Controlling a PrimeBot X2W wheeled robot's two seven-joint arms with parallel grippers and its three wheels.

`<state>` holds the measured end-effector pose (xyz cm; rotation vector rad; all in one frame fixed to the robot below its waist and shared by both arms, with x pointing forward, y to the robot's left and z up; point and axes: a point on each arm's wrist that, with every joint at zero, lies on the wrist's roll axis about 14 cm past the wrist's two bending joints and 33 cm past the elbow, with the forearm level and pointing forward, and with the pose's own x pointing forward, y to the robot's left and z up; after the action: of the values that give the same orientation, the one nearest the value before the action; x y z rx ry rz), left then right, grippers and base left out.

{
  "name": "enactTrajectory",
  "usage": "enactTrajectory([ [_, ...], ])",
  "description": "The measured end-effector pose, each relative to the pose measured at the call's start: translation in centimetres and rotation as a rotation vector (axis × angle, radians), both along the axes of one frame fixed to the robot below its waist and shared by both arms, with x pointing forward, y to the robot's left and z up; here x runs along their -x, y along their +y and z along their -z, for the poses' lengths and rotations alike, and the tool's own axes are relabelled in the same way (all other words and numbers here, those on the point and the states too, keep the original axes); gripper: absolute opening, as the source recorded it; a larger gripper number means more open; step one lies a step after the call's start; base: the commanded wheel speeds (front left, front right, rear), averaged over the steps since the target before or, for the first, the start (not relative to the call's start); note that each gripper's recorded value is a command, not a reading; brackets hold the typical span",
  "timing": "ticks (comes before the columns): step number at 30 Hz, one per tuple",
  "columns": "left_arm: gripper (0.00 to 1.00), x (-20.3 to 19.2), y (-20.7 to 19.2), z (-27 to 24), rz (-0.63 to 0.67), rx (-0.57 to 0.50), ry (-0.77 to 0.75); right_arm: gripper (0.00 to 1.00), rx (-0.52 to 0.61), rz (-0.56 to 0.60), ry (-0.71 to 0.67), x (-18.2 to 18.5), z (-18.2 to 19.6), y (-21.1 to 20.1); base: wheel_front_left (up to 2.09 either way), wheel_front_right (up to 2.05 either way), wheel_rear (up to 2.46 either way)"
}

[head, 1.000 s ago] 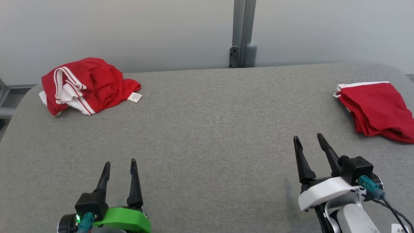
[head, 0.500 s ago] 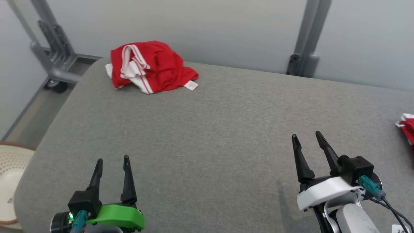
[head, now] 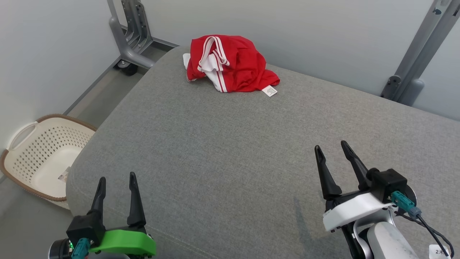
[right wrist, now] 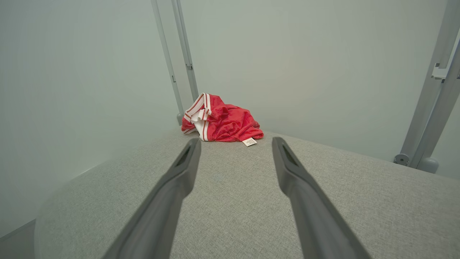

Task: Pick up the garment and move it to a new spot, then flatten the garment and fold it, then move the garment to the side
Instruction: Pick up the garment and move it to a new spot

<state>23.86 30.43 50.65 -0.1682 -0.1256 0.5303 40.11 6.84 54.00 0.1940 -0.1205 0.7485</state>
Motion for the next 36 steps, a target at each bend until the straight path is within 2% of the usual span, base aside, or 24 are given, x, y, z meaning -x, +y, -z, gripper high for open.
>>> enactTrajectory([
  [8,1.0,-0.7,0.3,-0.5,0.0,0.0,-0.011,1.0,-0.003,0.031,-0.013,-1.2,-0.1,-0.7,0.0,0.0,0.0],
  [14,1.0,-4.6,2.1,-5.1,0.037,-0.119,-0.083,1.0,-0.003,0.085,-0.08,-3.3,-1.8,-1.9,0.0,0.0,0.0],
  [19,1.0,-10.6,3.1,-10.0,0.125,-0.225,-0.138,1.0,0.004,0.149,-0.13,-5.7,-3.1,-3.6,0.0,0.0,0.0],
  [23,1.0,-16.5,4.2,-13.3,0.191,-0.318,-0.096,1.0,0.003,0.202,-0.171,-7.6,-4.0,-5.2,0.0,0.0,0.0],
  [25,1.0,-19.2,4.7,-13.8,0.21,-0.319,-0.064,1.0,-0.001,0.221,-0.187,-8.3,-4.3,-5.8,0.0,0.0,0.0],
  [27,1.0,-22.2,5.0,-13.4,0.243,-0.297,-0.005,1.0,-0.007,0.241,-0.202,-8.9,-4.6,-6.6,0.0,0.0,0.0],
  [30,1.0,-25.8,5.5,-12.6,0.27,-0.325,0.086,1.0,0.003,0.273,-0.211,-9.7,-4.3,-7.9,0.0,0.0,0.0],
  [36,1.0,-32.6,4.3,-6.2,0.347,-0.209,0.283,1.0,0.044,0.364,-0.17,-11.4,-1.3,-11.5,0.0,0.0,0.0],
])
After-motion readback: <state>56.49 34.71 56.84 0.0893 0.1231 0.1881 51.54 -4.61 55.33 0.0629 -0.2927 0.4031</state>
